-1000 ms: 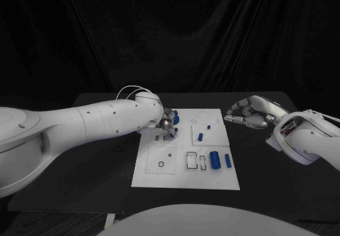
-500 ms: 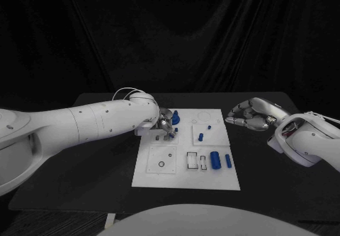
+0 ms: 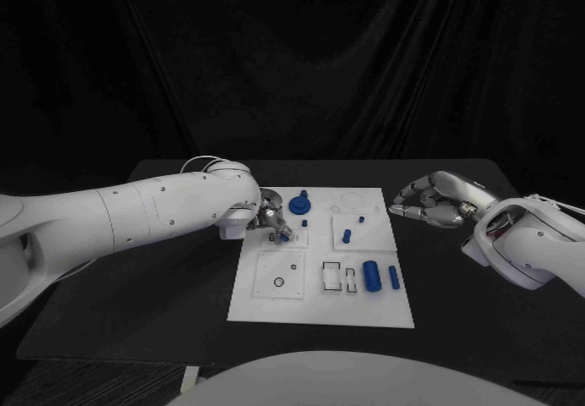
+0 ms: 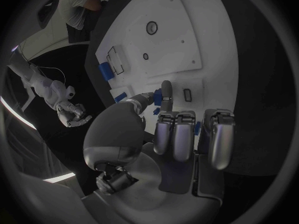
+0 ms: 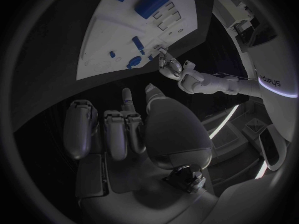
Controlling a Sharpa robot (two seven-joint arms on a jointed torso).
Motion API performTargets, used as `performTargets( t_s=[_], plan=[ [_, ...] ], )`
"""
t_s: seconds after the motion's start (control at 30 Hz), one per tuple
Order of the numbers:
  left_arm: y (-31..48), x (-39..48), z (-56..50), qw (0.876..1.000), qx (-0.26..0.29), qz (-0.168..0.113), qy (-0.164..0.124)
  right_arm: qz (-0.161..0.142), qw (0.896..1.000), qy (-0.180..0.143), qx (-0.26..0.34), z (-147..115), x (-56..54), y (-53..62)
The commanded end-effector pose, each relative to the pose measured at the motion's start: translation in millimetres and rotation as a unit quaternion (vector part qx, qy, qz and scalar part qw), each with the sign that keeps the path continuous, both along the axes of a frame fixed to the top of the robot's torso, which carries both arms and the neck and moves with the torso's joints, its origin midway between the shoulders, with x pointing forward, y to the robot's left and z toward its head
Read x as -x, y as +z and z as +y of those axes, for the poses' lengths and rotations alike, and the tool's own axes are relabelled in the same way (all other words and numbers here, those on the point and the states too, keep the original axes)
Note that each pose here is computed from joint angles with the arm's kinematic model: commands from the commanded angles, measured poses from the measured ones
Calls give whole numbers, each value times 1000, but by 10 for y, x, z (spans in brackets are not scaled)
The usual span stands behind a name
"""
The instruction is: Assemble the parts on the task board
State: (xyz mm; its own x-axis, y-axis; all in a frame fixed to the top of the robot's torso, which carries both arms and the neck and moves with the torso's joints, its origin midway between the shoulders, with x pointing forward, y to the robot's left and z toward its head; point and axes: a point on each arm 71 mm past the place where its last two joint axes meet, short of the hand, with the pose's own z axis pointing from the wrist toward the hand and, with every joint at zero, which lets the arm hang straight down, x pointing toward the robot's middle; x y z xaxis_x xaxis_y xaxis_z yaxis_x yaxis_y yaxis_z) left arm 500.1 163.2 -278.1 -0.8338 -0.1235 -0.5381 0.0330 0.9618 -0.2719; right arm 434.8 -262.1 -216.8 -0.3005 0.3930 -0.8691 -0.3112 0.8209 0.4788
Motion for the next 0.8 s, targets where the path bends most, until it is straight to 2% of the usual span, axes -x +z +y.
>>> performTargets(
  t_s=[0.03,0.8],
  plan=[
    [-1,8,17,1000,-1,1,25,9,1000,-6,5,-8,0,-24],
    [-11,-29,49,999,-2,-14,47,10,1000,-5,6,0,-1,-31]
  ],
)
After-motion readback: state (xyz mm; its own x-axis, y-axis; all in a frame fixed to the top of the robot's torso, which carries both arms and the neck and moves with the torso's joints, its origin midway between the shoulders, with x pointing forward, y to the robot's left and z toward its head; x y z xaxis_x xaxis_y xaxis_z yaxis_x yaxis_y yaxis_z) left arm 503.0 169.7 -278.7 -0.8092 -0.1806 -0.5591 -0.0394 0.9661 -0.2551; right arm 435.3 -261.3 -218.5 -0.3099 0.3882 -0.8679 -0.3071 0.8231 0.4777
